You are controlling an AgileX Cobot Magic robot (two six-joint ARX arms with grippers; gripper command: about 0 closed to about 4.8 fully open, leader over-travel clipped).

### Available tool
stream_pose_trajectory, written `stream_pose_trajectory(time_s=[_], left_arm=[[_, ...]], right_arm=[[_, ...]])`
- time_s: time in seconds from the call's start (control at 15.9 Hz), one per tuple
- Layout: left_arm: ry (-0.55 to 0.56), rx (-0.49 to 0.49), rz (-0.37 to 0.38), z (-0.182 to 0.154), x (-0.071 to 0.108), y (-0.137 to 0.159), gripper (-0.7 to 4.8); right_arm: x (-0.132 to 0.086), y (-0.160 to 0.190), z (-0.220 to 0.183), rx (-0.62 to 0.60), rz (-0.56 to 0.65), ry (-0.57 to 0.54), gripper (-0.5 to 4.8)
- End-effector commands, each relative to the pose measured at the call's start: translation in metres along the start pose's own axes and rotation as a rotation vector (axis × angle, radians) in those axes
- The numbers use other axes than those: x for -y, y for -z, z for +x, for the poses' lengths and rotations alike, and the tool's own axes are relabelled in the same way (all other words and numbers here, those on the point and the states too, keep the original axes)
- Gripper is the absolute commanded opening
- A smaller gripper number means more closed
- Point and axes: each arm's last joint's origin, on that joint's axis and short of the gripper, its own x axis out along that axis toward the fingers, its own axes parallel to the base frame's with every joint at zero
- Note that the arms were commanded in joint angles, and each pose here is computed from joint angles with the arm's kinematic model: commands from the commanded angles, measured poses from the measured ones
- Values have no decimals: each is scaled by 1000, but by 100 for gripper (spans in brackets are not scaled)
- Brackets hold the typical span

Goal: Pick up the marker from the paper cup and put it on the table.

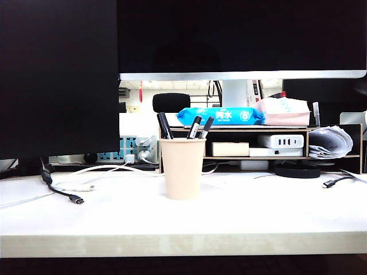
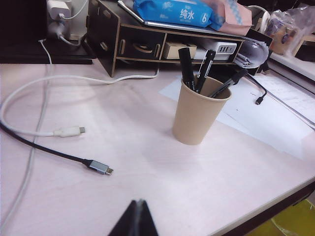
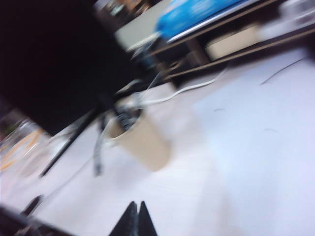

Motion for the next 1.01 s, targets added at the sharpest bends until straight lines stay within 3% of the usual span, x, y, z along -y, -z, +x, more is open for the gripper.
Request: stream_pose_trajectory(time_s=[0.06, 0.25, 0.5, 0.57, 0.76, 0.82, 1.01], left_arm=[[7, -9, -6, 0, 0, 1, -5], [8, -8, -5, 0, 0, 1, -5], [12, -10, -6, 0, 0, 1, -5], [25, -11, -5, 0, 1, 1, -5], [24, -12, -6, 0, 1, 1, -5], [24, -12, -6, 0, 1, 1, -5], [28, -13, -6, 0, 1, 1, -5]], right_arm=[[-25, -22, 26, -2, -169, -23, -6], [-60, -41, 104, -179, -409, -76, -5], [-70, -57, 201, -270, -434, -100, 13], [-73, -60, 228, -304, -442, -158, 82], [-81, -63, 264, -362, -494, -180, 103], [-83, -64, 269, -369, -509, -183, 135], [-86, -62, 271, -378, -529, -193, 150]])
